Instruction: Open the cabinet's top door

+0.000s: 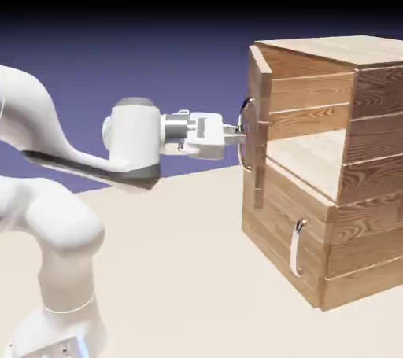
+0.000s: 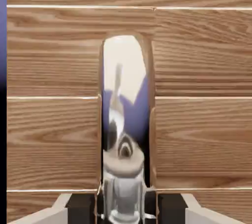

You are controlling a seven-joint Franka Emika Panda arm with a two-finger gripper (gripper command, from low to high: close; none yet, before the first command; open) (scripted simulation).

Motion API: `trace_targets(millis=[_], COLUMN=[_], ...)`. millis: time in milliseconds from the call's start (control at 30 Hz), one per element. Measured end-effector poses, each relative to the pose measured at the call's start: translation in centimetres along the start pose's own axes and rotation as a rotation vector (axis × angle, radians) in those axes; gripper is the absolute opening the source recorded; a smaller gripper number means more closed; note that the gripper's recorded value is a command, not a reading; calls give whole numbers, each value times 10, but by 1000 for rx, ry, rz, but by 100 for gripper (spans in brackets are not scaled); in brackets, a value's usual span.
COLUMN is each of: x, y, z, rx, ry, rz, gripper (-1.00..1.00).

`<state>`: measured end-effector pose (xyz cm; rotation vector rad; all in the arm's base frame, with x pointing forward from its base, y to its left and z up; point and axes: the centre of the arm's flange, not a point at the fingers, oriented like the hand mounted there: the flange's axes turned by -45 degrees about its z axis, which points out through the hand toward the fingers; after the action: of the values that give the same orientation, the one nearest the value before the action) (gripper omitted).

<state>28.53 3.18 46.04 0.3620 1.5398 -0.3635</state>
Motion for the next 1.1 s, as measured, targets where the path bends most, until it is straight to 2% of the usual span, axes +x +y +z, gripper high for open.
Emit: trace_targets(millis=[567, 1100], x=[0, 0], y=[57, 172], z=[-89, -177], rx=[297, 703], ry=[1, 1], rz=[1, 1], gripper=[-100, -100])
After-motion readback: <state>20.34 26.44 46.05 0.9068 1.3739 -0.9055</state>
